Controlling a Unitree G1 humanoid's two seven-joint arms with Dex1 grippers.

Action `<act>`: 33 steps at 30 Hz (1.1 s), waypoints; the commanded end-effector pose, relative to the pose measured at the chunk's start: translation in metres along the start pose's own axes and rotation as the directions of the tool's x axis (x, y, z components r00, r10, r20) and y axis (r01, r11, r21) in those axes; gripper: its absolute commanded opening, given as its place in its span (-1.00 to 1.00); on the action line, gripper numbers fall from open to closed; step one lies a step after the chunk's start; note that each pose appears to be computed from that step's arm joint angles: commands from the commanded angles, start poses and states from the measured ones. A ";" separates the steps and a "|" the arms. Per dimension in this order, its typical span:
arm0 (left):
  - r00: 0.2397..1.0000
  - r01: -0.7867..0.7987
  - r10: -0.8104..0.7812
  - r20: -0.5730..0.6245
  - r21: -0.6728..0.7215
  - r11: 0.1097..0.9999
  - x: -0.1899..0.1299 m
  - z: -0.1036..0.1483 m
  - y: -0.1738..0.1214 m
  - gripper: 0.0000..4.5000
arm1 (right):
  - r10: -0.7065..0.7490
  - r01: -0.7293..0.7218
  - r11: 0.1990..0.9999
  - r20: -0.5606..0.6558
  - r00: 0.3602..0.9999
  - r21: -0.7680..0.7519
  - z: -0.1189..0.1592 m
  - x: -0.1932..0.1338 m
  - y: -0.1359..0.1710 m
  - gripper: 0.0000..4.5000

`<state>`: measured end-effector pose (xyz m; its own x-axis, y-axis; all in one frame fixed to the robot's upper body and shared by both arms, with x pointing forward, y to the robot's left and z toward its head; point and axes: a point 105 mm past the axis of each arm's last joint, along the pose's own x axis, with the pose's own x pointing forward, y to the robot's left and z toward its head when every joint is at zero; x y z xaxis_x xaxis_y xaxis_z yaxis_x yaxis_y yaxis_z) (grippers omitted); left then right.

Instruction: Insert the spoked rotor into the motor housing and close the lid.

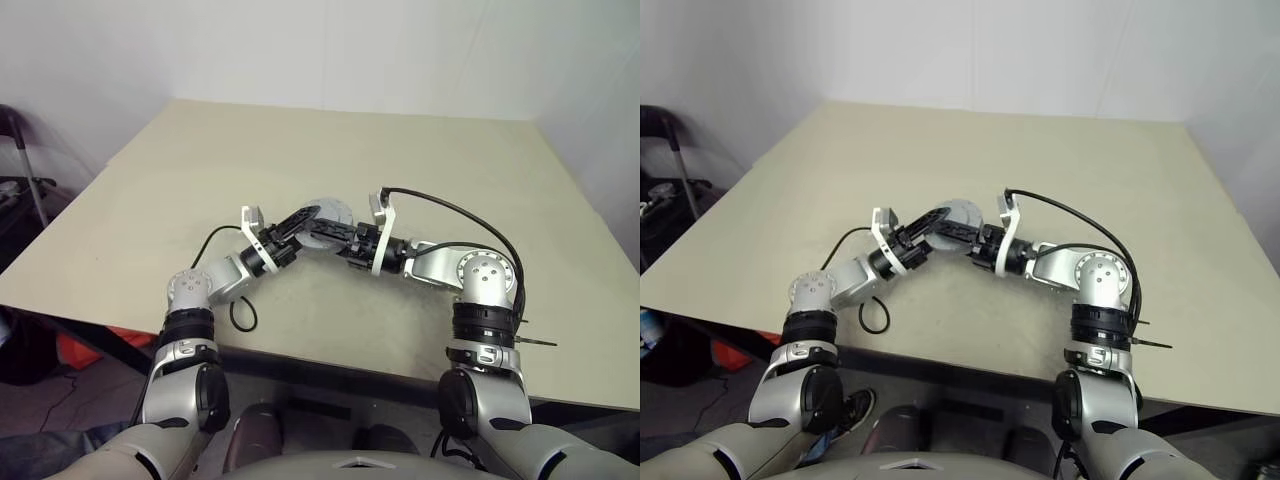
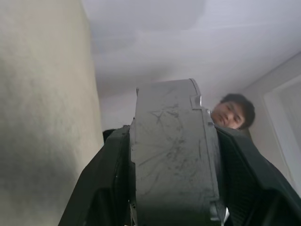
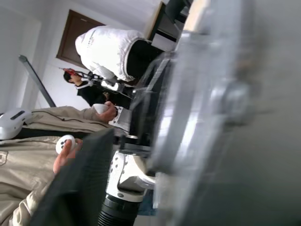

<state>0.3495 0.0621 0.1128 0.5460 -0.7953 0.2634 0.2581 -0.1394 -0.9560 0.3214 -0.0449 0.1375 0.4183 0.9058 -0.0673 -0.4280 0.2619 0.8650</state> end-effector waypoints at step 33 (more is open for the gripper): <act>0.981 -0.085 0.056 0.187 0.148 0.985 -0.013 0.025 0.002 -0.03 | -0.293 0.311 0.942 0.145 0.945 -0.129 0.021 -0.005 -0.044 0.91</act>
<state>0.3574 0.0762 0.0924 0.6954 -0.6881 0.2070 0.2485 -0.0400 -0.9678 0.3362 -0.0333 0.1090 0.5035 0.8390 -0.2061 -0.4292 0.4499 0.7832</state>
